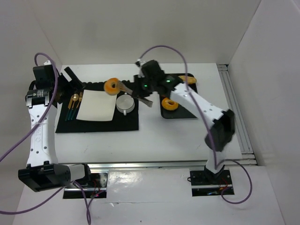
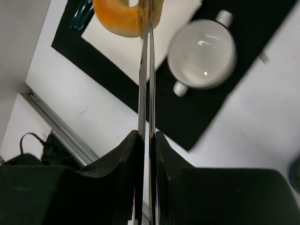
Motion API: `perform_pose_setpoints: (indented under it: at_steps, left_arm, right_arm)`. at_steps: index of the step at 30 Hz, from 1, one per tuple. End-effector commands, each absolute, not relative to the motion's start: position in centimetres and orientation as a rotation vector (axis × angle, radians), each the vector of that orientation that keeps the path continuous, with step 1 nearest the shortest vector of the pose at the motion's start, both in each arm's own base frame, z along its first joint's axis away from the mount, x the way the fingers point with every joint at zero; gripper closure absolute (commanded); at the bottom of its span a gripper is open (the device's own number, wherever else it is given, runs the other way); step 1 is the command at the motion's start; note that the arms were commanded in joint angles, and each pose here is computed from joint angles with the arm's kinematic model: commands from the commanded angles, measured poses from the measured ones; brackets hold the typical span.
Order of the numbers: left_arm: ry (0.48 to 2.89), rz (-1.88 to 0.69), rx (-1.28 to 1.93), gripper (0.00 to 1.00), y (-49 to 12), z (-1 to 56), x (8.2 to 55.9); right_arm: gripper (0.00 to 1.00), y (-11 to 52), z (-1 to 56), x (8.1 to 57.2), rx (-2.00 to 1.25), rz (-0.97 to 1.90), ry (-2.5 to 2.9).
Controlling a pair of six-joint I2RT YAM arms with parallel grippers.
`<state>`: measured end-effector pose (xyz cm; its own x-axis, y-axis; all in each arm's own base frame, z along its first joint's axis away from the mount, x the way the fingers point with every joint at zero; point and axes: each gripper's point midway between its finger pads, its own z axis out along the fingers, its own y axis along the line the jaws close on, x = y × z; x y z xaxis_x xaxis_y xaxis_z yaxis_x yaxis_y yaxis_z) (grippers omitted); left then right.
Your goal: Place the bread
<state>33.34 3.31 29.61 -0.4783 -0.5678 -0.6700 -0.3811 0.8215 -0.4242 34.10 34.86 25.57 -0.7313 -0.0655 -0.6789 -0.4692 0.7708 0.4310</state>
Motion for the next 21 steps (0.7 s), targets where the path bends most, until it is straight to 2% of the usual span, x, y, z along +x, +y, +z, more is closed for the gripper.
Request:
perform_pose_setpoints:
  at_steps: [1, 2, 3, 5, 7, 10, 11, 12, 14, 15, 21]
  left_arm:
    - [1.985, -0.272, -0.774, 0.00, 4.1, 33.6, 31.9]
    - [1.973, -0.294, -0.813, 0.00, 3.9, 33.5, 31.6]
    - [1.938, -0.298, -0.820, 0.00, 4.1, 34.1, 31.3]
    - [1.925, -0.305, -0.824, 0.00, 4.0, 34.4, 31.1]
    - [1.932, -0.311, -0.807, 0.00, 3.8, 34.4, 31.0]
    - [1.930, -0.311, -0.806, 0.00, 3.8, 34.4, 31.0]
    - [1.930, -0.311, -0.806, 0.00, 3.8, 34.4, 31.0]
    - [1.930, -0.311, -0.806, 0.00, 3.8, 34.4, 31.0]
    - [1.930, -0.311, -0.806, 0.00, 3.8, 34.4, 31.0]
    - [1.930, -0.311, -0.806, 0.00, 3.8, 34.4, 31.0]
    - [1.936, -0.315, -0.792, 0.00, 3.7, 34.4, 31.0]
  right_arm:
    - [0.83, 41.8, 24.4, 35.9, -0.530, 0.831, 2.247]
    - [0.83, 43.4, 25.8, 36.3, -0.556, 0.848, 2.203]
    - [0.83, 45.5, 22.6, 36.2, -0.595, 0.838, 2.254]
    - [0.83, 47.7, 22.6, 36.4, -0.617, 0.862, 2.224]
    - [0.83, 49.2, 19.5, 36.8, -0.625, 0.862, 2.262]
    - [0.80, 50.5, 18.1, 36.8, -0.615, 0.888, 2.274]
    - [0.78, 50.5, 17.5, 36.9, -0.617, 0.882, 2.285]
    - [0.69, 50.6, 17.6, 37.0, -0.615, 0.887, 2.276]
    - [0.61, 50.5, 17.7, 36.6, -0.623, 0.896, 2.281]
    - [0.54, 50.4, 17.7, 36.5, -0.622, 0.897, 2.278]
    - [0.41, 48.8, 23.4, 37.7, -0.563, 0.952, 2.171]
